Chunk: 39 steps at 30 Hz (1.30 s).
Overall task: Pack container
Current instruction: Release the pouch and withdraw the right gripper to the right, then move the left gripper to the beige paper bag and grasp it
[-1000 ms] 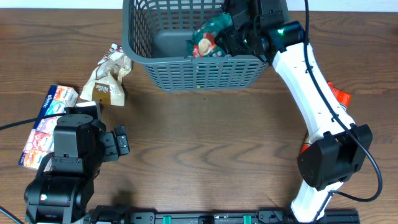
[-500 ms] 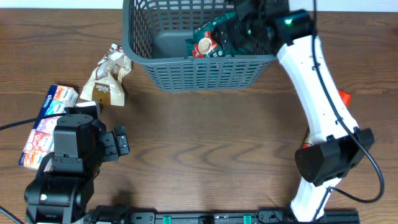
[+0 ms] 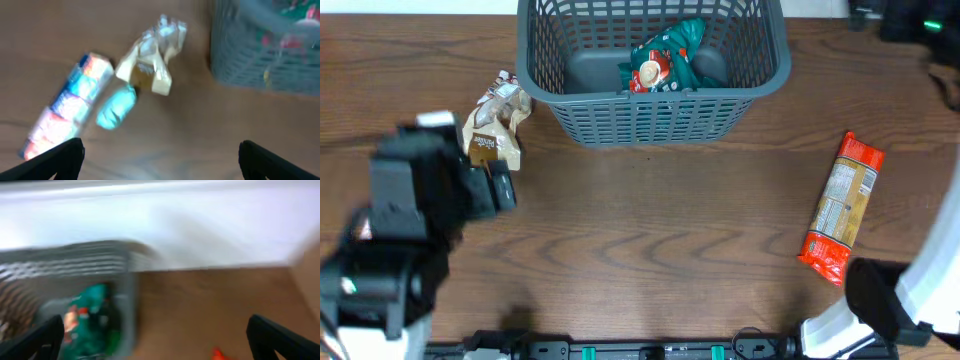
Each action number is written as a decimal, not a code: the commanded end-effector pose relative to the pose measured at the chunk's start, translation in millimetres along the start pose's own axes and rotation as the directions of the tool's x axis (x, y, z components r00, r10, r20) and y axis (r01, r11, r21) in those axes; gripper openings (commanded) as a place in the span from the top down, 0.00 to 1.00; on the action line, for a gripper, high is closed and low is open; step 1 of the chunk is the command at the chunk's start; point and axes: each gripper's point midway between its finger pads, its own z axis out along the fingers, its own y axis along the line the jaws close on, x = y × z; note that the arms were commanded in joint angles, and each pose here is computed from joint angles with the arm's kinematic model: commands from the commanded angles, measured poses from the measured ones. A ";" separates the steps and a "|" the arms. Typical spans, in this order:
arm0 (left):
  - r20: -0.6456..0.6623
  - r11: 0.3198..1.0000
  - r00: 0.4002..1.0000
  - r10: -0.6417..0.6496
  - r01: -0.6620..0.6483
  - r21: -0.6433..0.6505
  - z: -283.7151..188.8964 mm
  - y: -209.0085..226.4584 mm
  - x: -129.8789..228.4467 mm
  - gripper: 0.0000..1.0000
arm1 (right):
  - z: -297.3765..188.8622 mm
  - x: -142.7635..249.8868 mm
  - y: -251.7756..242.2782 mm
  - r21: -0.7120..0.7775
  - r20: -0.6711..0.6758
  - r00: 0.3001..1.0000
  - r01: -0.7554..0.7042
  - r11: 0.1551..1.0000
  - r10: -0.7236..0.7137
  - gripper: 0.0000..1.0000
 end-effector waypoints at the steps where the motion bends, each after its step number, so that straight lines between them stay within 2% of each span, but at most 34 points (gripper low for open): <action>1: -0.011 0.996 0.998 0.066 -0.067 -0.057 3.4 5.1 -50.7 0.02 | 0.8 12.5 -49.2 0.122 -0.041 0.988 -0.145 0.982 0.151 0.01; 5: -0.099 0.990 0.991 0.088 -0.098 -0.099 38.8 15.2 -88.7 0.02 | 2.8 28.7 -87.3 0.211 -0.088 0.973 -0.190 0.959 0.212 0.01; 9: -0.191 0.994 0.980 0.065 -0.080 -0.071 94.8 22.8 -95.7 0.01 | 7.1 38.4 -100.9 0.240 -0.127 0.968 -0.182 0.954 0.217 0.01; 13: -0.308 0.995 0.950 0.055 -0.077 -0.057 150.1 31.3 -80.2 0.01 | 10.3 39.5 -104.4 0.247 -0.132 0.966 -0.185 0.951 0.222 0.01; 22: -0.517 0.983 0.841 0.159 -0.181 0.006 253.2 32.7 -29.8 0.01 | 11.2 33.3 -105.4 0.246 -0.107 0.970 -0.185 0.951 0.217 0.01; 29: -0.572 0.975 0.795 0.201 -0.216 0.042 310.4 31.6 -1.9 0.01 | 11.1 32.9 -106.1 0.249 -0.105 0.971 -0.185 0.951 0.216 0.01; 39: -0.590 0.952 0.752 0.295 -0.283 0.116 357.9 29.2 23.5 0.02 | 11.0 33.4 -106.2 0.250 -0.107 0.970 -0.184 0.950 0.216 0.01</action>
